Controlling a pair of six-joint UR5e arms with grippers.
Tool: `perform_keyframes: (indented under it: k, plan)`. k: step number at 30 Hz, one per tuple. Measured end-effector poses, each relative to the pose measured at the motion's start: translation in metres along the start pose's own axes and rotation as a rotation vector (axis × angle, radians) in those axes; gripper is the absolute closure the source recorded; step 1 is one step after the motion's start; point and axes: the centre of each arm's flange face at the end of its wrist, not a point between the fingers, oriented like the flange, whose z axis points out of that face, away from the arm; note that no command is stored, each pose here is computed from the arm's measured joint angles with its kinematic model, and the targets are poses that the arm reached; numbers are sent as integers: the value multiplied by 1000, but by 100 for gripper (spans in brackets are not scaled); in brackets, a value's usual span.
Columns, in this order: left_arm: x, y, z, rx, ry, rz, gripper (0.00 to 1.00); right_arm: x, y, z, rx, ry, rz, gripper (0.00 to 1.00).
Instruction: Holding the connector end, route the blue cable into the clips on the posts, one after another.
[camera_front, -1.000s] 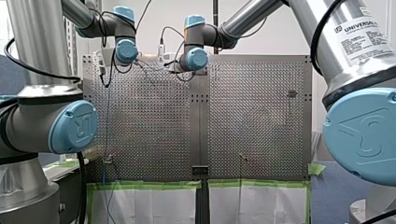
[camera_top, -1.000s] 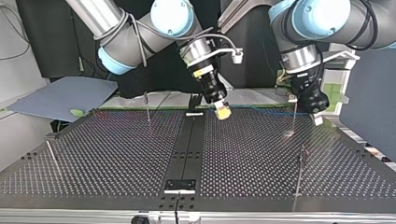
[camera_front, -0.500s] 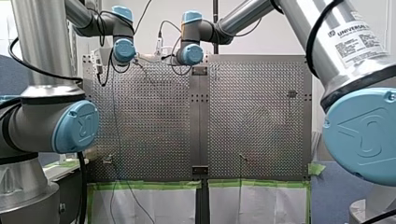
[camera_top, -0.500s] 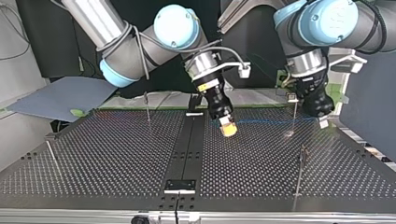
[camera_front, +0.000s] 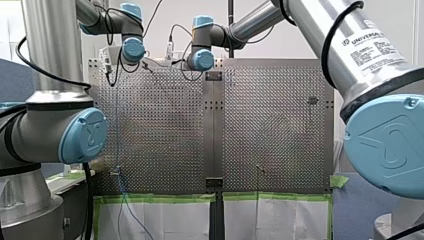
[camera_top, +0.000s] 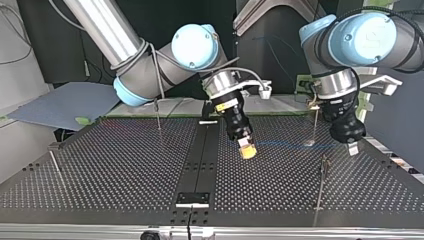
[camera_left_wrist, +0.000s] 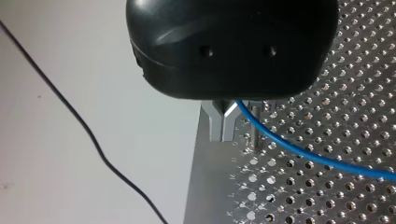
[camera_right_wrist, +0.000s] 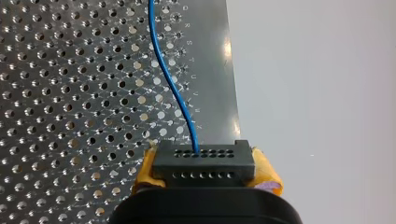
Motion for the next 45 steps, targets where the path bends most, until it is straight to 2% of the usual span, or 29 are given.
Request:
perform_keyframes:
  k: [5,13,29,37,45]
  plan:
    - [7,-2,14,-1,16,12,100,0,-2,5,2,0,1,100]
    - [26,-1,26,-1,50,33,100,-13,-8,15,2,-33,0,100]
    - [18,3,38,-3,32,29,100,-8,8,24,-13,-20,24,100]
    - [23,-2,50,11,49,36,100,-7,9,25,-12,-16,25,100]
    - [18,-1,56,5,39,29,100,-14,7,32,-8,-25,25,100]
